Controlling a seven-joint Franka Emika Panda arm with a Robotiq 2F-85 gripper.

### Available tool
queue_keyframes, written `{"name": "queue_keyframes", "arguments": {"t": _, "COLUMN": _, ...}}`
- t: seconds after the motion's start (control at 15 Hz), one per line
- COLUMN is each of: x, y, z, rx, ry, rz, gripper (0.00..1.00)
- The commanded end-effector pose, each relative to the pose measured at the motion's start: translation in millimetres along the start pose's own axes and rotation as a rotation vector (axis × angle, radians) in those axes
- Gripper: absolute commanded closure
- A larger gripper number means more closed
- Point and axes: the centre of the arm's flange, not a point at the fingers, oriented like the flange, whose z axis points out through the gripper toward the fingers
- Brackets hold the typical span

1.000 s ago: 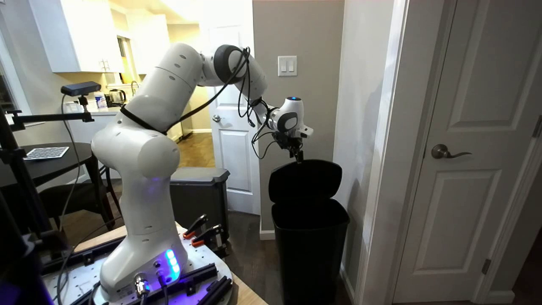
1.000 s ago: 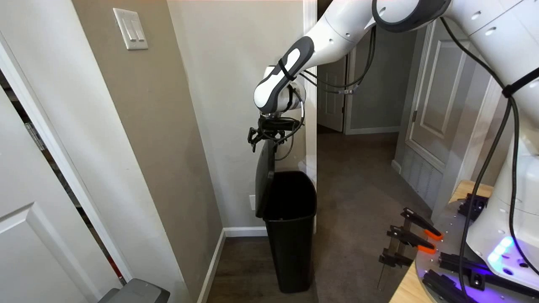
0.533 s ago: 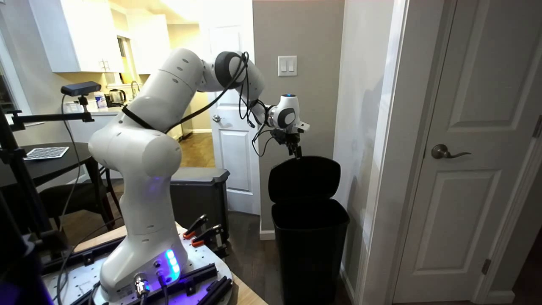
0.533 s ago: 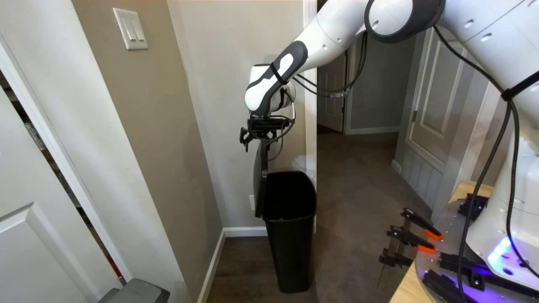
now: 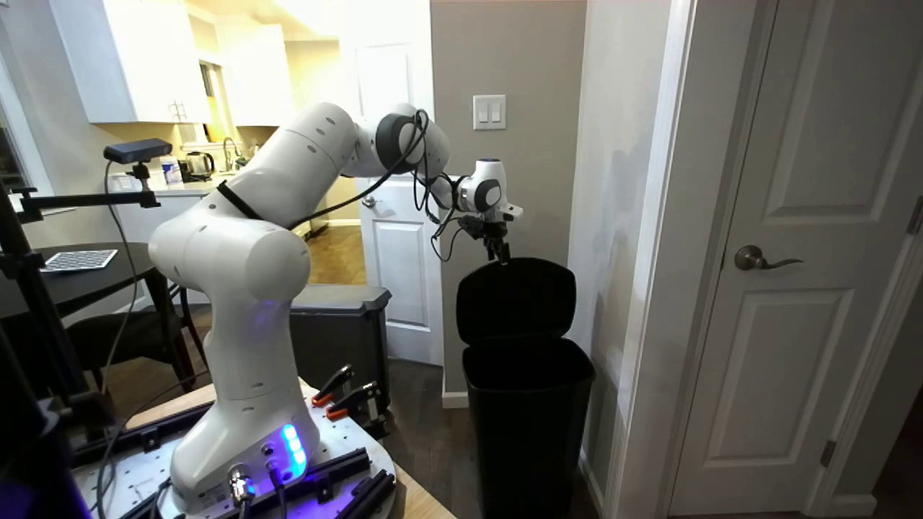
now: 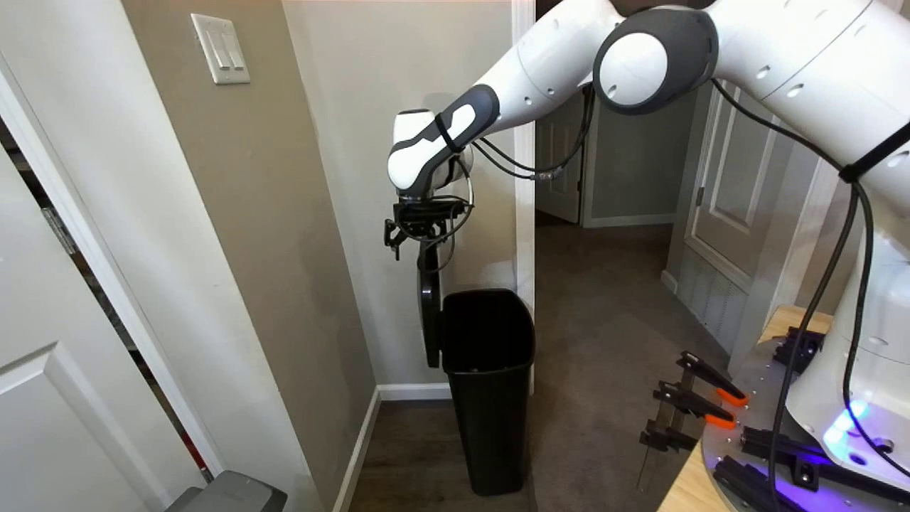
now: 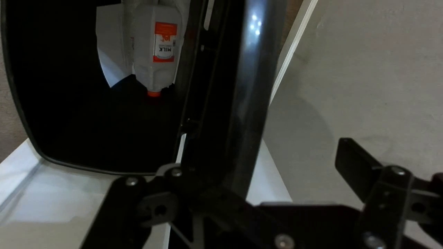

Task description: Open the lid of the black bin

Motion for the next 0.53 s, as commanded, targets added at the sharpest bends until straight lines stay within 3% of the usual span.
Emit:
{"name": "queue_keyframes", "arguments": {"t": 0.0, "x": 14, "y": -34, "z": 16, "rx": -0.022, "ry": -0.017, "rz": -0.015, "gripper": 0.00}}
{"name": "queue_keyframes", "arguments": {"t": 0.27, "x": 12, "y": -36, "z": 9, "rx": 0.005, "ry": -0.057, "rz": -0.030, "gripper": 0.00}}
{"name": "queue_keyframes", "arguments": {"t": 0.47, "x": 1, "y": -30, "z": 10, "rx": 0.007, "ry": -0.040, "rz": -0.029, "gripper": 0.00}}
